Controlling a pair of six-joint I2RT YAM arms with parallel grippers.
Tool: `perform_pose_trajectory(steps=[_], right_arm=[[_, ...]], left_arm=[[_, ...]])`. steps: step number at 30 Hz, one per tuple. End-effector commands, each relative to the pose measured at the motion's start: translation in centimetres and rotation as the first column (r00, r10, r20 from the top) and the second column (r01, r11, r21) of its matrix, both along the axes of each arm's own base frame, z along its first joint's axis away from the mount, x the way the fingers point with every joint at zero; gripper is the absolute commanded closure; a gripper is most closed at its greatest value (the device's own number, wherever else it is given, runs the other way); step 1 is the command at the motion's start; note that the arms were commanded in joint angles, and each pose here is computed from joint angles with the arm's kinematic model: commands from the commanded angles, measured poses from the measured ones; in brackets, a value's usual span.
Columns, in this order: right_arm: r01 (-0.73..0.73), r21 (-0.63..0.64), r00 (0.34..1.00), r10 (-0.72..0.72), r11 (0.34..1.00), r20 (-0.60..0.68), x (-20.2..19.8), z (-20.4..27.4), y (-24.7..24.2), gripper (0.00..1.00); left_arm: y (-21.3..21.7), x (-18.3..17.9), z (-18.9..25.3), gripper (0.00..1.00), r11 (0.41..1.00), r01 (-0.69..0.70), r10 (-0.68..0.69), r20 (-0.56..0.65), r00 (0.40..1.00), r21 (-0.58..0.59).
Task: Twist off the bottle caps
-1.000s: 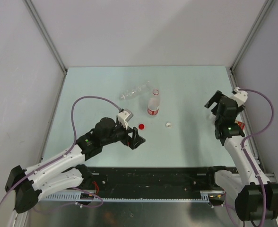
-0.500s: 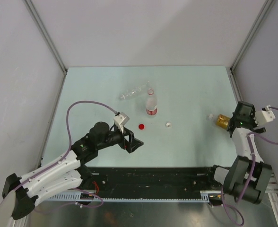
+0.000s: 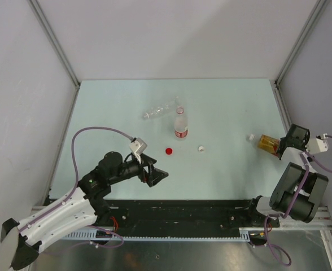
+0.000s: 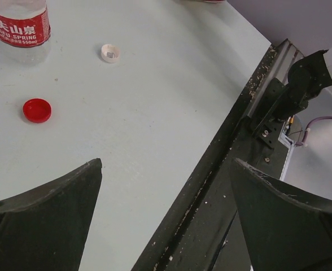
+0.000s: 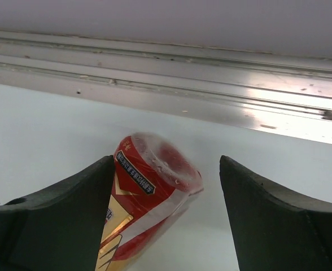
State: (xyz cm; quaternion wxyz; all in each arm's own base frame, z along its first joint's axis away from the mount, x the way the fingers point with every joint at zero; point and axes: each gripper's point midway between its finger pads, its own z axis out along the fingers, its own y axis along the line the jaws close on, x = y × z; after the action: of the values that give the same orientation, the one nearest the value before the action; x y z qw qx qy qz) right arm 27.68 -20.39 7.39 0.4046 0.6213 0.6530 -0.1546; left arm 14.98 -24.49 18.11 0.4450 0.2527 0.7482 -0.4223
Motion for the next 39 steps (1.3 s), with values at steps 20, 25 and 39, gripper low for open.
perform_pose_trajectory(steps=[20,25,39], right_arm=[[-0.547,-0.139,0.83,0.513,0.826,-0.217,6.8,0.7,12.8,0.24],[-0.664,-0.154,0.742,0.62,0.732,-0.255,6.7,1.5,17.1,0.22],[-0.898,-0.143,0.43,0.898,0.415,-0.093,6.1,6.5,24.8,0.15]], left_arm=[[-0.6,-0.4,0.7,0.08,0.999,0.029,-0.029,-0.011,1.0,-0.041],[-1.0,-0.2,1.0,0.08,0.999,0.035,-0.035,-0.013,0.999,-0.033],[-1.2,0.3,-0.1,0.08,1.0,0.023,-0.023,-0.039,0.999,0.001]])
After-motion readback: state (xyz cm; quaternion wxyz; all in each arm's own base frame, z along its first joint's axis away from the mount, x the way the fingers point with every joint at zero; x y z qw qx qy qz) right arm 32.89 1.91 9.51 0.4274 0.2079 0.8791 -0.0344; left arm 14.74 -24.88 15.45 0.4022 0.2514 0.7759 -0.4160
